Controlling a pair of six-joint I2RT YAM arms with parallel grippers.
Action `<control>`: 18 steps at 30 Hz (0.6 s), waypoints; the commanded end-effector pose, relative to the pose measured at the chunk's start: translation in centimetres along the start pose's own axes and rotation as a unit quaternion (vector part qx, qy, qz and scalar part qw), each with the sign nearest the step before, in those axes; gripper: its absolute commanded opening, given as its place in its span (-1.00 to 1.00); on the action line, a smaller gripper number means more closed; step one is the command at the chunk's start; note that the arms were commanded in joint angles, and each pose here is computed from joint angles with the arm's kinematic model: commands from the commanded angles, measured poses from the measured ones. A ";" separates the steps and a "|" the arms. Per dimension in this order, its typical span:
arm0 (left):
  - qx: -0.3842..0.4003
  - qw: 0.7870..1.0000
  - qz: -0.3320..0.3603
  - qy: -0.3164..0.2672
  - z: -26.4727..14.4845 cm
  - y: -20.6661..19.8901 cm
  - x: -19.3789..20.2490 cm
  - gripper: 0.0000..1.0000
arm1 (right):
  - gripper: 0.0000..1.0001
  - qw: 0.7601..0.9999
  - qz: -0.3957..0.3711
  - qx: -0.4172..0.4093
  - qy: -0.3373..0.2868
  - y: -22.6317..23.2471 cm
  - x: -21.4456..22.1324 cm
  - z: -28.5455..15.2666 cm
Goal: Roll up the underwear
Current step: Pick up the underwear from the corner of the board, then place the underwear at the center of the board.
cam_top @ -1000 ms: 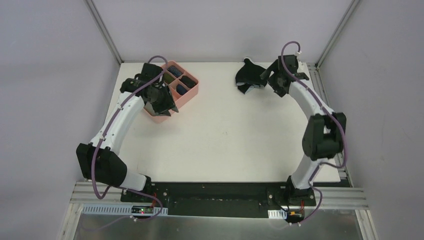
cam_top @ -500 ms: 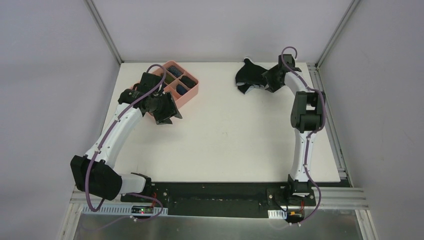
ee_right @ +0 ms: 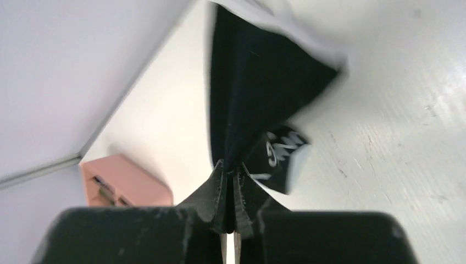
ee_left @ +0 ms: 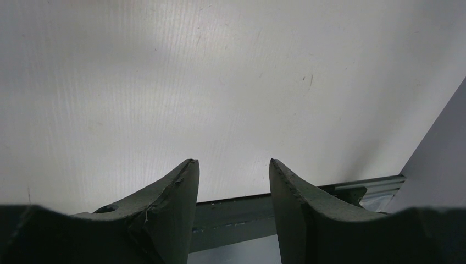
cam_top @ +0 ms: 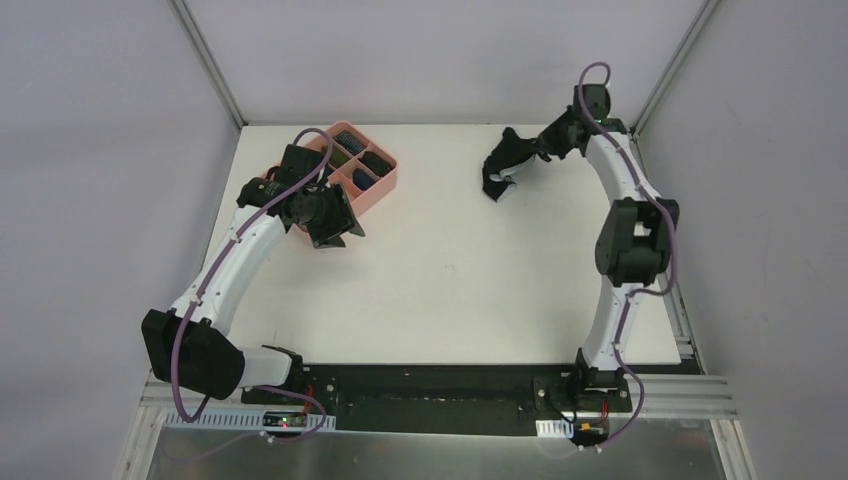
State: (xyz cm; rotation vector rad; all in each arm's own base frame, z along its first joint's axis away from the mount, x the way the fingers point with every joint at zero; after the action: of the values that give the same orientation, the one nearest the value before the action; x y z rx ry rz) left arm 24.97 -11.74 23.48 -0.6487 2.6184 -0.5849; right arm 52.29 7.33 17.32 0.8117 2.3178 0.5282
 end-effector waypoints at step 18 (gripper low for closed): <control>-0.057 0.995 0.015 -0.077 -4.4 2.9 0.2 0.12 | -0.60 0.892 -0.377 -0.186 0.167 9.3 24.7 -18.6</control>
State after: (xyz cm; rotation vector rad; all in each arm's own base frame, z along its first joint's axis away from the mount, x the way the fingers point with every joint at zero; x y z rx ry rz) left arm 23.36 -9.97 24.78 -0.6452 2.5640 -0.4718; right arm 33.02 19.65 35.83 -0.1830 2.1684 0.6683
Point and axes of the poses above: each gripper's point midway between its finger pads, its own z axis out along the fingers, its own y axis along the line the jaws close on, x = y × z, the point moved 5 cm from there along -z, back along the fingers, and after that the axes turned 7 degrees about -z, right-handed, at the moved point
